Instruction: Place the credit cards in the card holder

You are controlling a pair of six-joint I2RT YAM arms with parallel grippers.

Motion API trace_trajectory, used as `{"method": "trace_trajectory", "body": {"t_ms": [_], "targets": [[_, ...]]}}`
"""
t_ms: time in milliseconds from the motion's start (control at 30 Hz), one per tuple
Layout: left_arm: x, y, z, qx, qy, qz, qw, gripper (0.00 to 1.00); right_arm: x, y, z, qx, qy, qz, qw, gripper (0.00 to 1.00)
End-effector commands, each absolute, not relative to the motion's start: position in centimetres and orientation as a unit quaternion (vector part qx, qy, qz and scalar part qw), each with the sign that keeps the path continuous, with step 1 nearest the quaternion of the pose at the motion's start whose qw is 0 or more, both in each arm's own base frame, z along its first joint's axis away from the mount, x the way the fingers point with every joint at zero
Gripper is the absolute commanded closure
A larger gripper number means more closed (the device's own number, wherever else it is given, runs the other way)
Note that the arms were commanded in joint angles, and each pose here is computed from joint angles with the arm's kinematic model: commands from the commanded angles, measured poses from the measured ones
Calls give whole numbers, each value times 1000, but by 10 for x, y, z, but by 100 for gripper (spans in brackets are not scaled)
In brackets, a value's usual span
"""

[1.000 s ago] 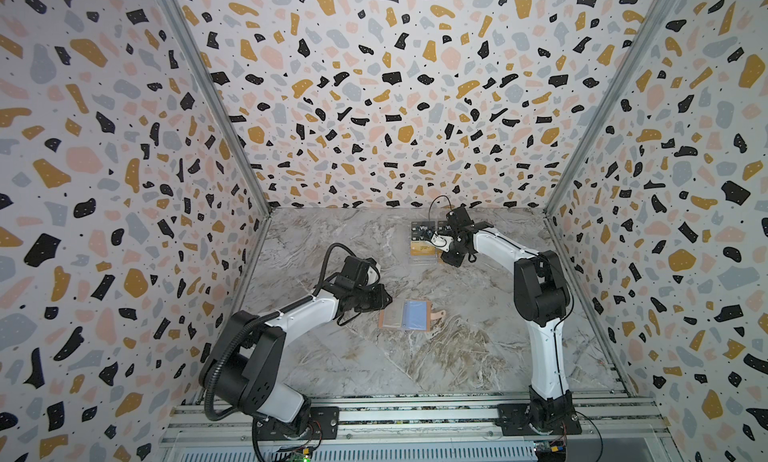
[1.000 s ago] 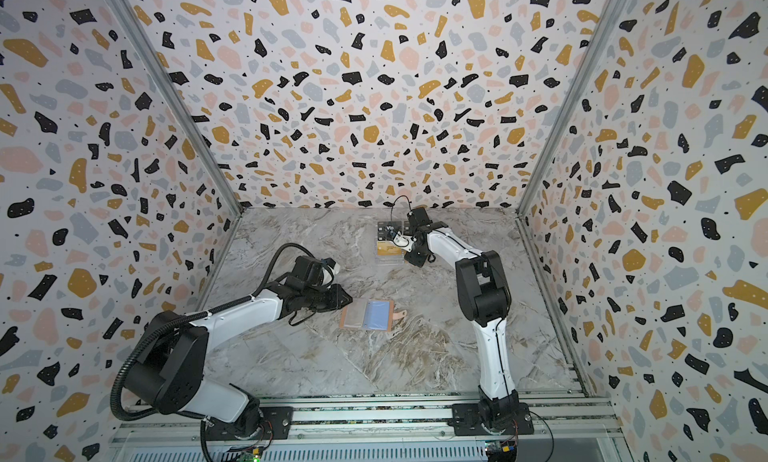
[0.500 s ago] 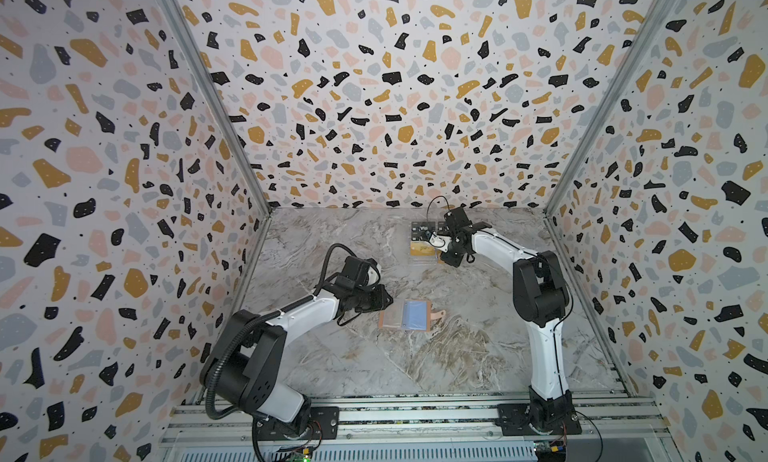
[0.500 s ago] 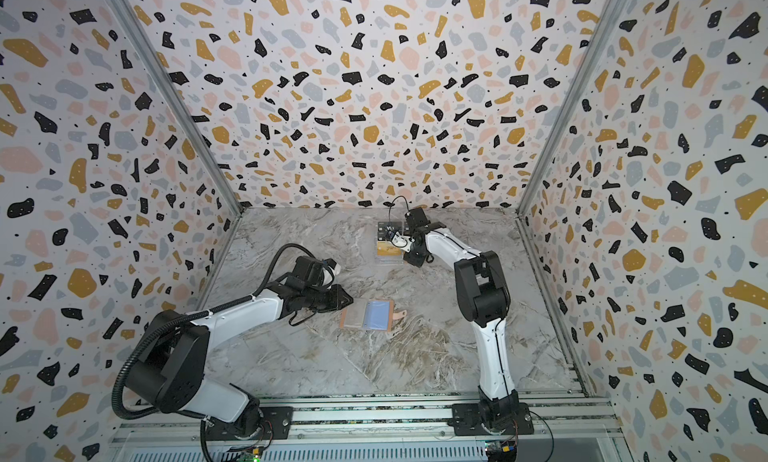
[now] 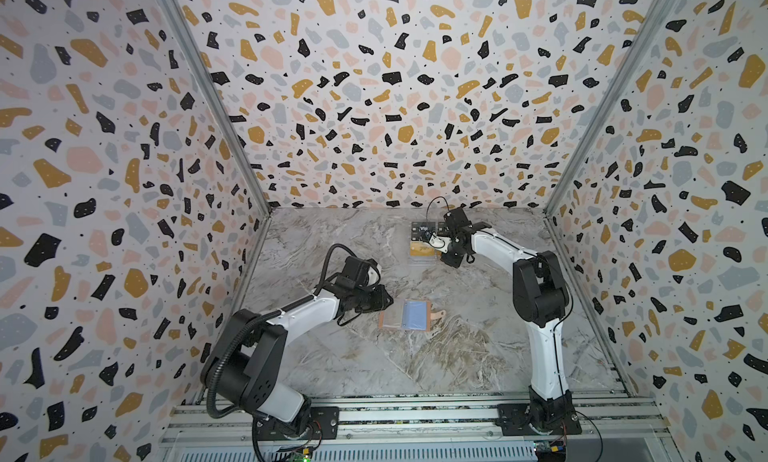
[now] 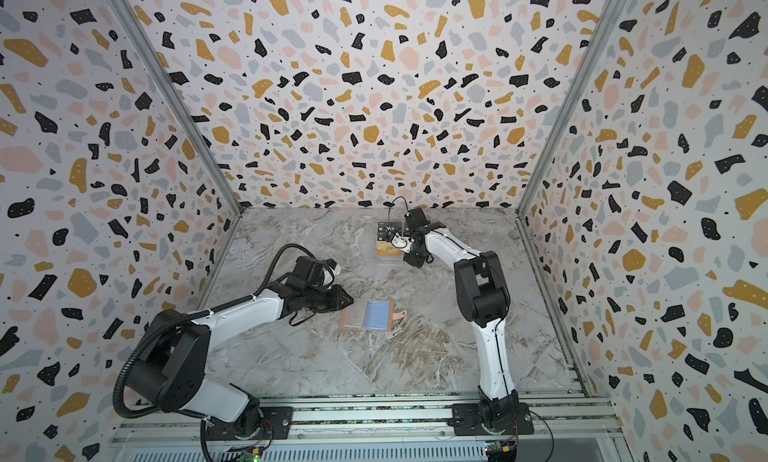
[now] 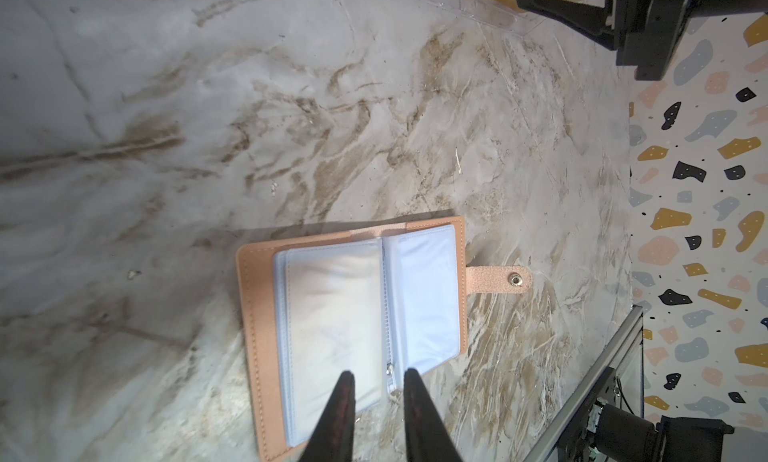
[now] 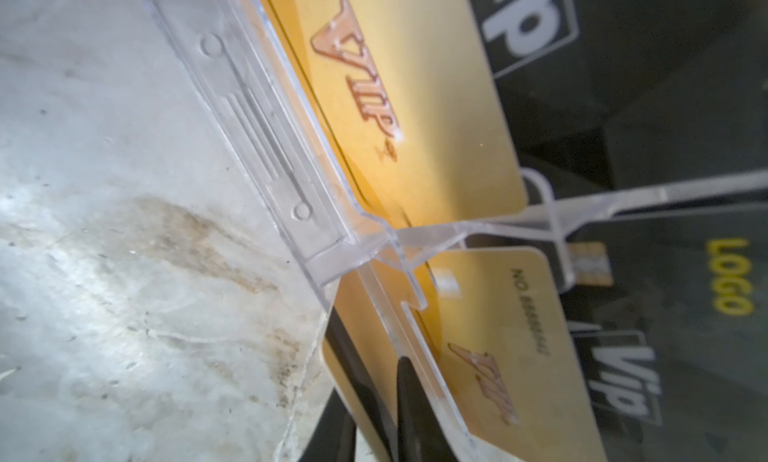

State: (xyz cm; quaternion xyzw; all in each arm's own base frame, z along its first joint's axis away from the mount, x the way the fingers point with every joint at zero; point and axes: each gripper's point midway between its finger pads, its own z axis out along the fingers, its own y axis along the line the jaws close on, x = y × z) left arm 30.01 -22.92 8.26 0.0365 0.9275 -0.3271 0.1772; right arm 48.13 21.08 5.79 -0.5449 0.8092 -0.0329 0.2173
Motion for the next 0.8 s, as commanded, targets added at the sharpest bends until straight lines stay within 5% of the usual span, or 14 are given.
{"method": "trace_trajectory", "body": {"t_ms": [0,200,767], "targets": [[303,-231,89,39,923,-337,183,76,479,215,80,-554,800,-30,230,84],[303,-231,90,40,923,-338,182,76,483,218,87,-559,797,-26,227,96],[310,-224,96,37,929,-310,201,75,473,233,134,-550,791,-5,267,100]]}}
